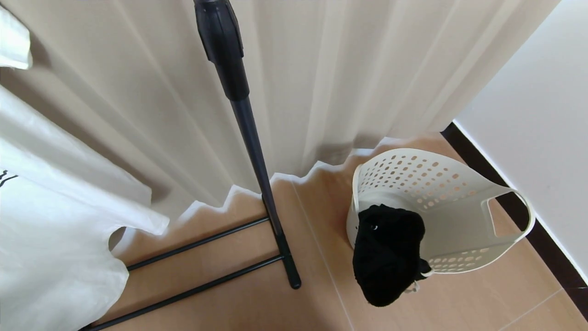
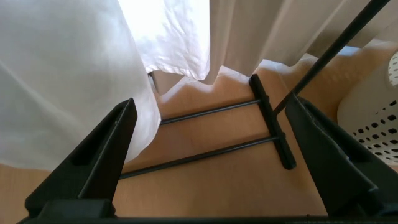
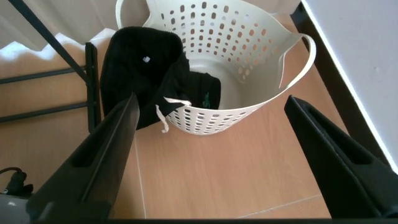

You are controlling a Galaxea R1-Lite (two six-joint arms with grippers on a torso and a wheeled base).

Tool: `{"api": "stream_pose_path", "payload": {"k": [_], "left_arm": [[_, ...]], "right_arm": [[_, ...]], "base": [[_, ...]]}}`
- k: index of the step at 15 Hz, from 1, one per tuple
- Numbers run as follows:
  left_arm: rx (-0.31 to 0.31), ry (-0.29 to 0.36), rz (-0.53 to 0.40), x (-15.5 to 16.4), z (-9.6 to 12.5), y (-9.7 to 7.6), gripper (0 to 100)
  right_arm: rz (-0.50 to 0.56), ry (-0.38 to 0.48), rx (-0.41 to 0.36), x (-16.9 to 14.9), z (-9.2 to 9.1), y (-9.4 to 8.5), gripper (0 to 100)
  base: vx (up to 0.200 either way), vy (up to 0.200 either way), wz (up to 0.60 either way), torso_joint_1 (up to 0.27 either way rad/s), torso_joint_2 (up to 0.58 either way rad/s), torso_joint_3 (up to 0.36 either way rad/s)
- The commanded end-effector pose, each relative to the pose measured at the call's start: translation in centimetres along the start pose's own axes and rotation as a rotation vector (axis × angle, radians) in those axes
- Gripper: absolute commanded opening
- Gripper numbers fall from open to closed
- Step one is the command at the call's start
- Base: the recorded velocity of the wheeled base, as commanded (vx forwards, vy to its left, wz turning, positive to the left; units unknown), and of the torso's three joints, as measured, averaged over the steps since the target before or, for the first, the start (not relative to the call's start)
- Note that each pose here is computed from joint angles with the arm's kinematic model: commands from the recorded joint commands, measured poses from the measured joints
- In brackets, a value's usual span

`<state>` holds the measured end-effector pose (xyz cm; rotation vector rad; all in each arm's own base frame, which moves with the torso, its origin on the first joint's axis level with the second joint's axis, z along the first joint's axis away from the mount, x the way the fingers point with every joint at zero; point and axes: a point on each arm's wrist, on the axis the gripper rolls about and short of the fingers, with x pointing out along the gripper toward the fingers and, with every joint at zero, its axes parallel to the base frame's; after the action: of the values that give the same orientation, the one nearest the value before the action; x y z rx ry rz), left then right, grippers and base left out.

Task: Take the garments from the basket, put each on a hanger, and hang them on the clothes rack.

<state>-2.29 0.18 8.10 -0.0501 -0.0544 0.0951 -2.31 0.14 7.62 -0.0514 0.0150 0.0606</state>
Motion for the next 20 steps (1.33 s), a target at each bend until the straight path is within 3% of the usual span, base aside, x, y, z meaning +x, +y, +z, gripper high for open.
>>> {"api": "stream_pose_path", "payload": {"k": [1, 5, 6, 8, 10, 12, 15, 16, 20], "left_arm": [[-0.001, 0.0, 0.002, 0.0, 0.0, 0.0, 100], [-0.001, 0.0, 0.002, 0.0, 0.0, 0.0, 100], [0.002, -0.006, -0.002, 0.0, 0.1, 0.0, 100], [0.002, -0.006, 0.0, 0.0, 0.1, 0.0, 100], [0.002, -0.006, 0.0, 0.0, 0.1, 0.0, 100], [0.002, -0.006, 0.0, 0.0, 0.1, 0.0, 100], [0.002, -0.006, 0.0, 0.0, 0.1, 0.0, 100], [0.002, -0.006, 0.0, 0.0, 0.1, 0.0, 100], [0.002, -0.006, 0.001, 0.0, 0.1, 0.0, 100]], "right_arm": [[-0.001, 0.019, 0.001, 0.1, 0.0, 0.0, 100], [0.078, 0.24, 0.006, 1.9, 0.4, -0.2, 100], [0.156, 0.378, -0.009, 3.1, 0.5, -0.1, 100], [0.21, 0.516, -0.122, 5.6, 2.3, 0.1, 100], [0.256, 0.603, -0.333, 8.3, 3.6, 0.3, 100], [0.274, 0.639, -0.486, 11.2, 5.3, 1.1, 100], [0.277, 0.654, -0.563, 16.2, 7.8, 3.3, 100], [0.288, 0.658, -0.561, 17.8, 8.0, 3.9, 100], [0.263, 0.658, -0.572, 23.2, 5.7, 5.6, 100]], "base": [[0.0, 0.0, 0.0, 0.007, 0.0, -0.203], [0.0, 0.0, 0.0, 0.005, 0.0, -0.151], [0.0, 0.0, 0.0, 0.0, 0.0, 0.0], [0.0, 0.0, 0.0, 0.0, 0.0, 0.0], [0.0, 0.0, 0.0, 0.0, 0.0, 0.0], [0.0, 0.0, 0.0, 0.0, 0.0, 0.0], [0.0, 0.0, 0.0, 0.0, 0.0, 0.0], [0.0, 0.0, 0.0, 0.0, 0.0, 0.0], [0.0, 0.0, 0.0, 0.0, 0.0, 0.0]]}}
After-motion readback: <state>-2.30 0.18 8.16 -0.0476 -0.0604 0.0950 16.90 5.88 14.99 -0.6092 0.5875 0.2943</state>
